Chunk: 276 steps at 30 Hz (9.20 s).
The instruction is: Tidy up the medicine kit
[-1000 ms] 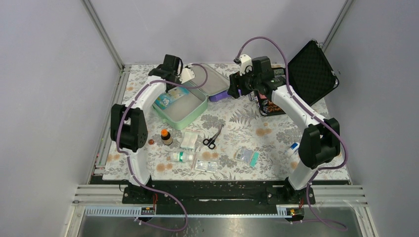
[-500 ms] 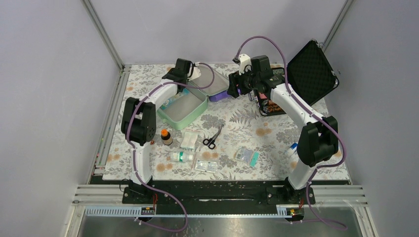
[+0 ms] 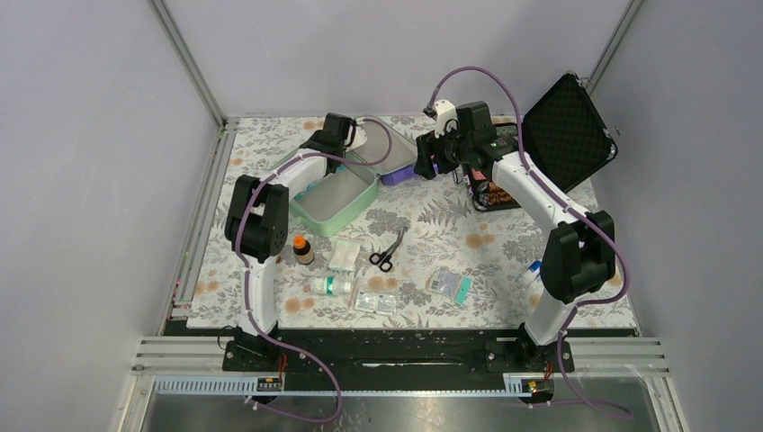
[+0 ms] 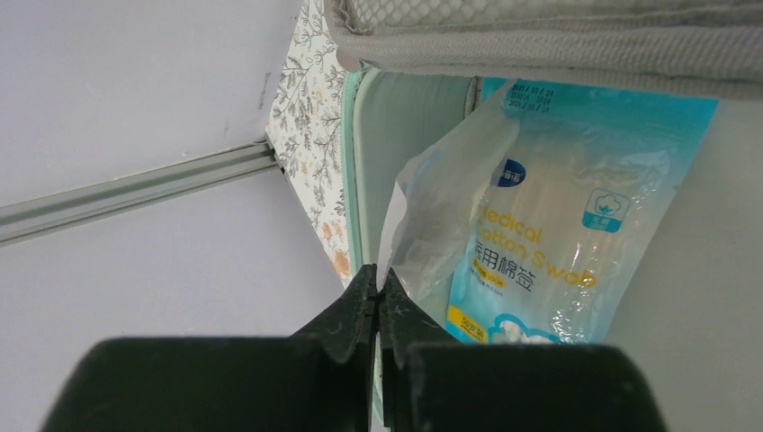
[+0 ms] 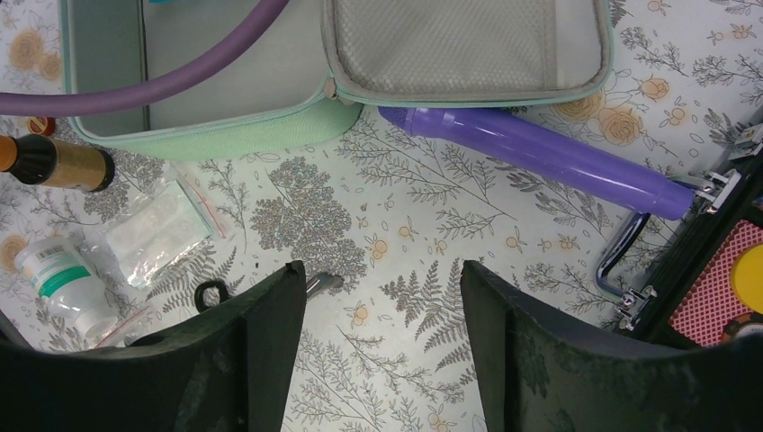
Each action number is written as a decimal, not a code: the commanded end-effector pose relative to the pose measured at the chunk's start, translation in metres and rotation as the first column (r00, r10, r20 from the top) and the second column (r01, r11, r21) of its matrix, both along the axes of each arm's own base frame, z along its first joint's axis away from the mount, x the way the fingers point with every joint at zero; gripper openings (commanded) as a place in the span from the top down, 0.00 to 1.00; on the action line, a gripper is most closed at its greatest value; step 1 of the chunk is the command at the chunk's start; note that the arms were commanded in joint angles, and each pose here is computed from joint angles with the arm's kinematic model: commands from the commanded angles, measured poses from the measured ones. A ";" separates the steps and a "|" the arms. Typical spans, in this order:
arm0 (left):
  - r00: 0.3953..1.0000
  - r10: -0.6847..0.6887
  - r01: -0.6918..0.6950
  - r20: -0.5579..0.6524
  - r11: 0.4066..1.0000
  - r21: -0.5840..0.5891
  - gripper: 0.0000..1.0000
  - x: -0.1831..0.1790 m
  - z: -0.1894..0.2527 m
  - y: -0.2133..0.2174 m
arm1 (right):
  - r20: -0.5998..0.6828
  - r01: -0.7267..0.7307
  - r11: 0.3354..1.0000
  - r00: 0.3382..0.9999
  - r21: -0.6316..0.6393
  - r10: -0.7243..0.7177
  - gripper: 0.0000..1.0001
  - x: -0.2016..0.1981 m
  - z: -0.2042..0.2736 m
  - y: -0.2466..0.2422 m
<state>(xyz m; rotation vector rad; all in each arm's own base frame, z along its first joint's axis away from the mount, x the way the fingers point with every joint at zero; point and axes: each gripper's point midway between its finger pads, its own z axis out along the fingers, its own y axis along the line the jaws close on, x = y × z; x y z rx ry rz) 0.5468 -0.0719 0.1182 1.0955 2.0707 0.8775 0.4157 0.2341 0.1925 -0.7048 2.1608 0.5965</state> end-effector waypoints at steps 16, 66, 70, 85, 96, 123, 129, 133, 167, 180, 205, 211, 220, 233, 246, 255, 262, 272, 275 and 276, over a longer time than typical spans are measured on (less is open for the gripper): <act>0.988 0.012 -0.048 -0.155 0.973 -0.227 0.97 -0.016 -0.022 -0.031 | 0.034 0.009 1.000 0.999 -0.013 -0.008 0.30 -0.003 0.013 -0.007; 0.710 -0.669 0.329 -0.220 0.592 -0.736 0.37 -0.269 -0.002 -0.114 | -0.106 -0.097 0.979 0.991 -0.181 0.079 0.29 -0.078 -0.050 -0.047; 0.679 -0.718 0.366 -0.154 0.513 -0.776 0.44 -0.268 -0.010 -0.132 | -0.111 -0.099 0.976 0.991 -0.194 0.078 0.29 -0.086 -0.052 -0.052; 0.542 -0.769 0.382 -0.338 0.584 -0.717 0.41 -0.287 -0.064 -0.124 | -0.133 -0.104 0.976 0.988 -0.193 0.079 0.29 -0.091 -0.058 -0.053; 0.643 -0.640 0.382 -0.422 0.745 -0.547 0.52 -0.272 -0.109 -0.107 | -0.151 -0.077 0.988 0.987 -0.135 0.057 0.29 -0.078 -0.053 -0.040; 0.734 -0.590 0.219 -0.337 0.674 -0.705 0.53 -0.238 -0.012 -0.119 | -0.101 -0.087 0.981 0.992 -0.172 0.071 0.29 -0.067 -0.048 -0.043; 0.865 -0.257 -0.086 -0.432 0.770 -0.632 0.38 -0.255 -0.036 -0.086 | -0.123 -0.093 0.982 0.990 -0.163 0.073 0.29 -0.072 -0.054 -0.042; 0.842 -0.063 -0.312 -0.536 0.753 -0.579 0.41 -0.269 -0.055 -0.074 | -0.125 -0.085 0.985 0.990 -0.148 0.067 0.29 -0.068 -0.053 -0.039; 0.632 -0.220 -0.457 -0.743 0.669 -0.587 0.52 -0.308 -0.101 -0.083 | -0.142 -0.079 0.987 0.988 -0.138 0.059 0.29 -0.065 -0.055 -0.036; 0.849 -0.042 -0.420 -0.526 0.551 -0.721 0.40 -0.288 -0.065 -0.078 | -0.163 -0.083 0.989 0.985 -0.124 0.062 0.29 -0.067 -0.059 -0.033; 0.846 -0.214 -0.315 -0.488 0.538 -0.782 1.00 -0.293 -0.039 -0.095 | -0.152 -0.073 0.989 0.987 -0.131 0.053 0.29 -0.061 -0.056 -0.033; 0.791 -0.572 0.170 -0.220 0.549 -0.818 1.00 -0.285 0.029 -0.110 | -0.158 -0.078 0.988 0.986 -0.134 0.056 0.29 -0.067 -0.059 -0.035; 0.733 -0.680 0.472 0.030 0.476 -0.742 1.00 -0.221 0.132 -0.135 | -0.116 -0.078 0.986 0.991 -0.147 0.061 0.29 -0.055 -0.051 -0.034; 0.940 0.331 -0.197 -0.087 0.316 -0.928 1.00 -0.077 0.136 -0.028 | -0.064 -0.081 0.977 0.996 -0.196 0.069 0.28 -0.044 -0.047 -0.040; 0.638 0.690 -0.569 -0.341 0.125 -0.813 1.00 -0.082 0.017 0.029 | -0.040 -0.082 0.980 0.996 -0.183 0.076 0.28 -0.013 -0.041 -0.026; 0.534 0.752 -0.635 -0.385 0.056 -0.771 1.00 -0.085 -0.008 0.041 | -0.045 -0.079 0.976 0.996 -0.204 0.071 0.28 -0.021 -0.045 -0.033; 0.508 0.764 -0.640 -0.398 0.025 -0.768 1.00 -0.092 -0.011 0.040 | -0.039 -0.080 0.974 0.997 -0.214 0.074 0.28 -0.025 -0.045 -0.036; 0.426 0.808 -0.614 -0.406 -0.072 -0.786 1.00 -0.113 -0.001 0.039 | -0.050 -0.090 0.974 0.995 -0.209 0.081 0.28 -0.030 -0.045 -0.037; 0.419 0.808 -0.586 -0.414 -0.108 -0.803 1.00 -0.114 0.006 0.035 | -0.054 -0.093 0.975 0.995 -0.202 0.083 0.28 -0.030 -0.045 -0.035; 0.407 0.815 -0.574 -0.413 -0.124 -0.809 1.00 -0.114 0.008 0.034 | -0.054 -0.093 0.975 0.995 -0.201 0.084 0.28 -0.030 -0.045 -0.035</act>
